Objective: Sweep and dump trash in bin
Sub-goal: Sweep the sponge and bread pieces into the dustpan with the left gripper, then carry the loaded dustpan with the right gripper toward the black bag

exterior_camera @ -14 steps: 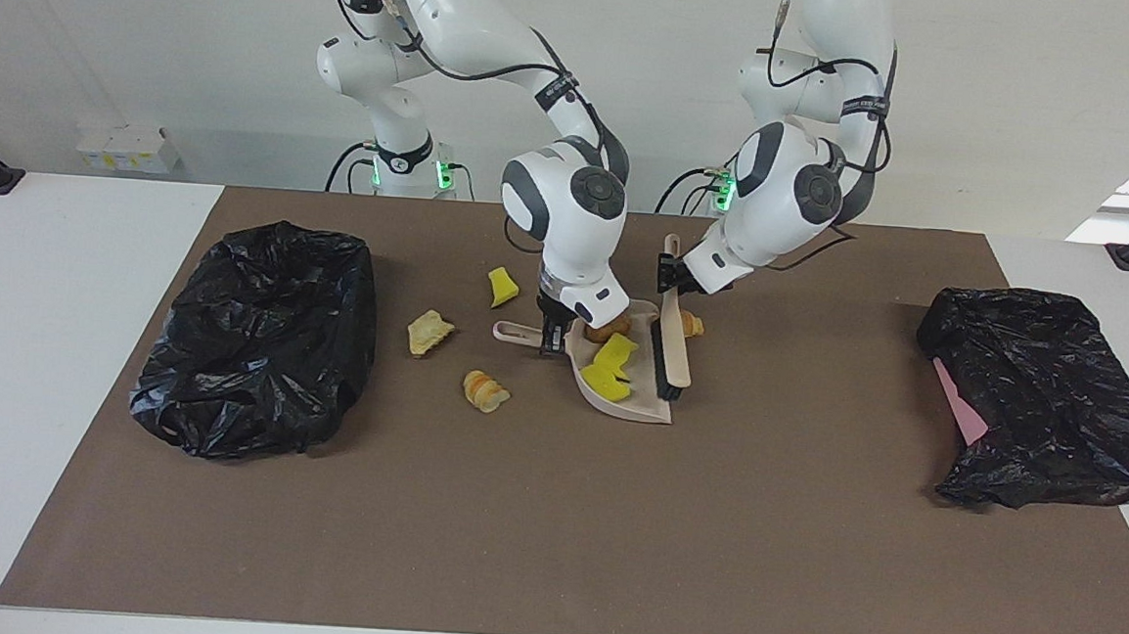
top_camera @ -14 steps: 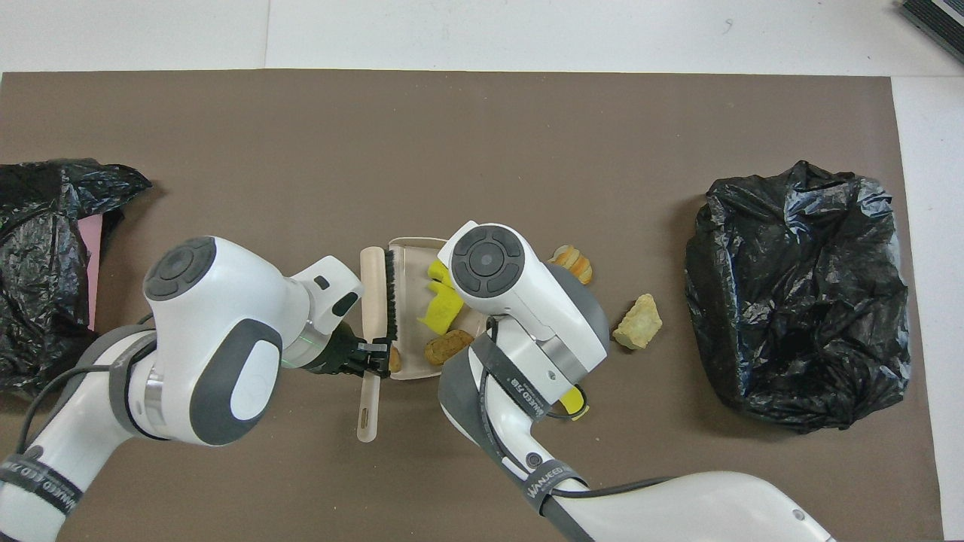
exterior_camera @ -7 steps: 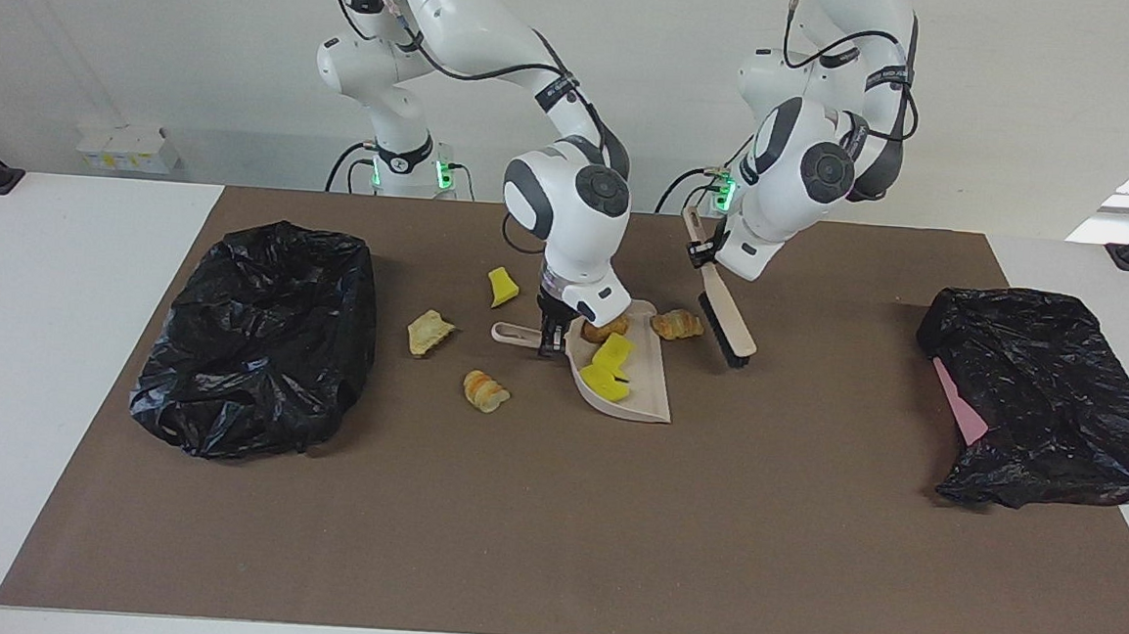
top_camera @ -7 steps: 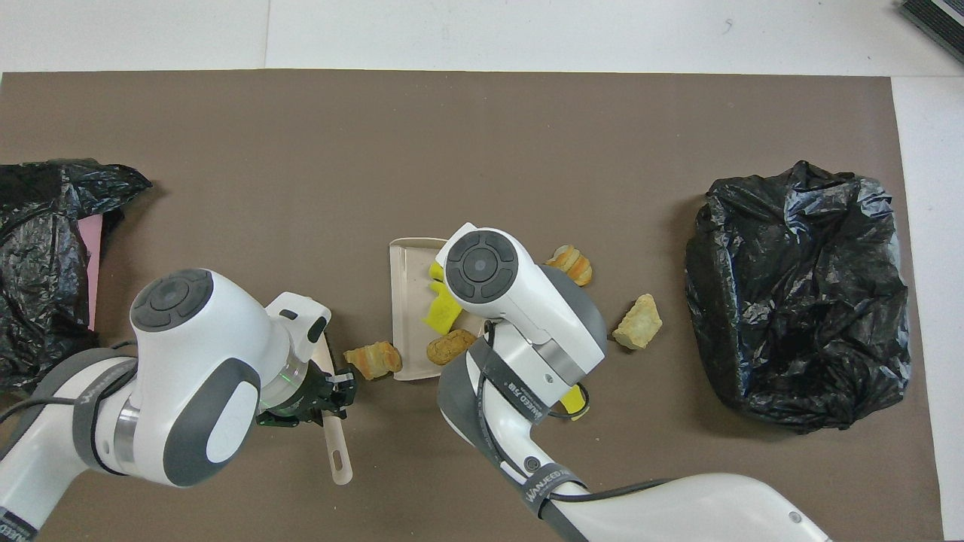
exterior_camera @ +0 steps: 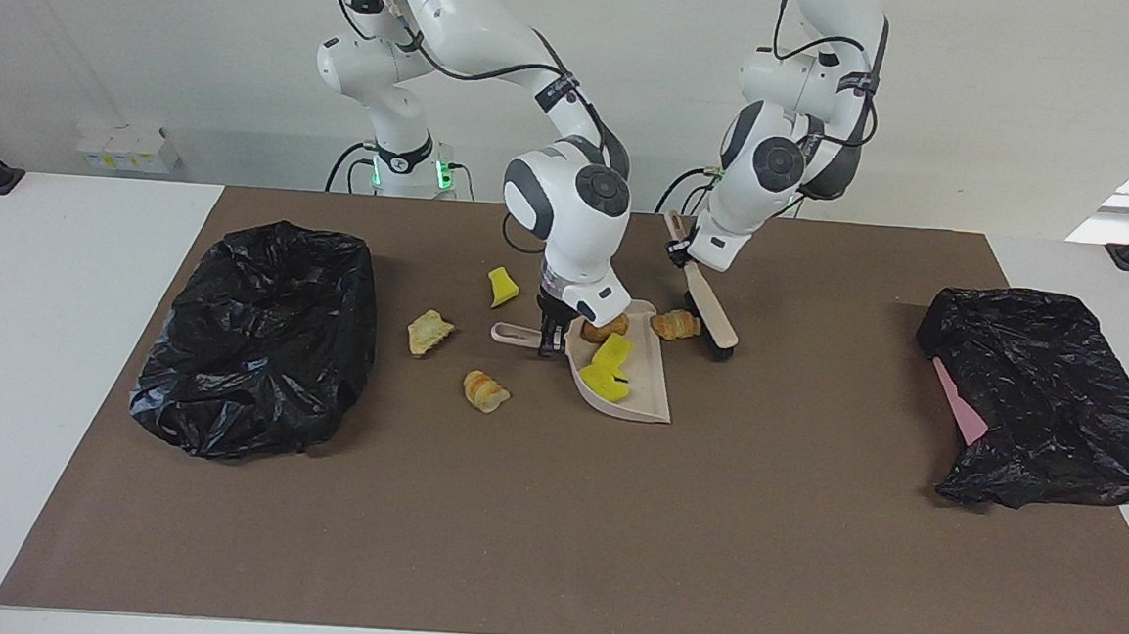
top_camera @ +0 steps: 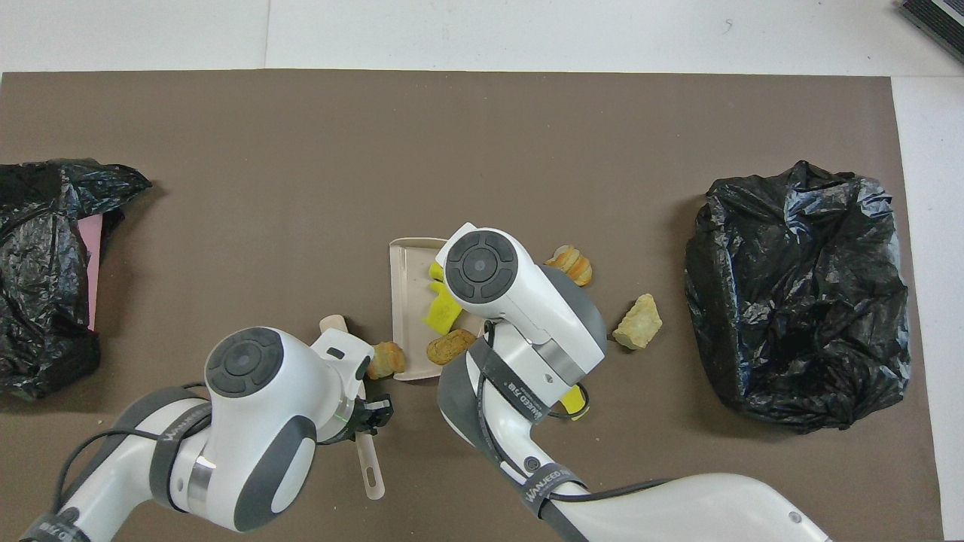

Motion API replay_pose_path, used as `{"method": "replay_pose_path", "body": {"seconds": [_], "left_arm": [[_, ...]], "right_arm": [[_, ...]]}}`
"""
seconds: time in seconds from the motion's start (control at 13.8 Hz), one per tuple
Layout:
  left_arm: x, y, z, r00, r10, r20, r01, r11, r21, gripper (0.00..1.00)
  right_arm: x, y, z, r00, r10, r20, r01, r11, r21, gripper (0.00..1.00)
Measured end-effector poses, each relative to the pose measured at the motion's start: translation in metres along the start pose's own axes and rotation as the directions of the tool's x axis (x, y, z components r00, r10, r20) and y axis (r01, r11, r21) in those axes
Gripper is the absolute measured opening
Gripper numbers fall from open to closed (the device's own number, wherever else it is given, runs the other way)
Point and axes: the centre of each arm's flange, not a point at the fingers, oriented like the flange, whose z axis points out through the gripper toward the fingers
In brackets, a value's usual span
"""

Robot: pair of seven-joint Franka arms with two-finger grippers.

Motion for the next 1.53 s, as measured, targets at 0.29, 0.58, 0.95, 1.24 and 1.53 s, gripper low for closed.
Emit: {"method": "replay_pose_path", "body": {"seconds": [0.29,0.58,0.95,1.24,1.53], "left_arm": [[-0.007,0.021,0.002,0.955,0.295,-0.015,-0.295,0.953,-0.072,0.26],[0.003,0.014,-0.001,0.951,0.310,-0.015,-0.309,0.942,-0.128,0.26],[0.010,-0.001,-0.029,0.990,0.139,-0.006,-0.140,0.990,-0.013,0.26],[-0.020,-0.002,-0.034,0.991,0.130,-0.022,-0.129,0.990,0.055,0.26],[-0.064,0.023,-0.020,0.993,0.117,-0.032,-0.113,0.989,0.090,0.26]], "right_arm": [[0.000,0.000,0.000,1.000,0.000,0.000,0.000,1.000,0.000,0.31],[0.000,0.000,0.000,1.000,0.000,0.000,0.000,1.000,0.000,0.31],[-0.001,0.000,-0.001,1.000,0.002,0.000,-0.002,1.000,-0.002,0.31],[-0.023,0.010,-0.021,0.999,0.038,-0.017,-0.039,0.999,-0.028,0.31],[-0.097,0.026,-0.071,0.996,0.091,-0.024,-0.092,0.995,-0.042,0.31]]}}
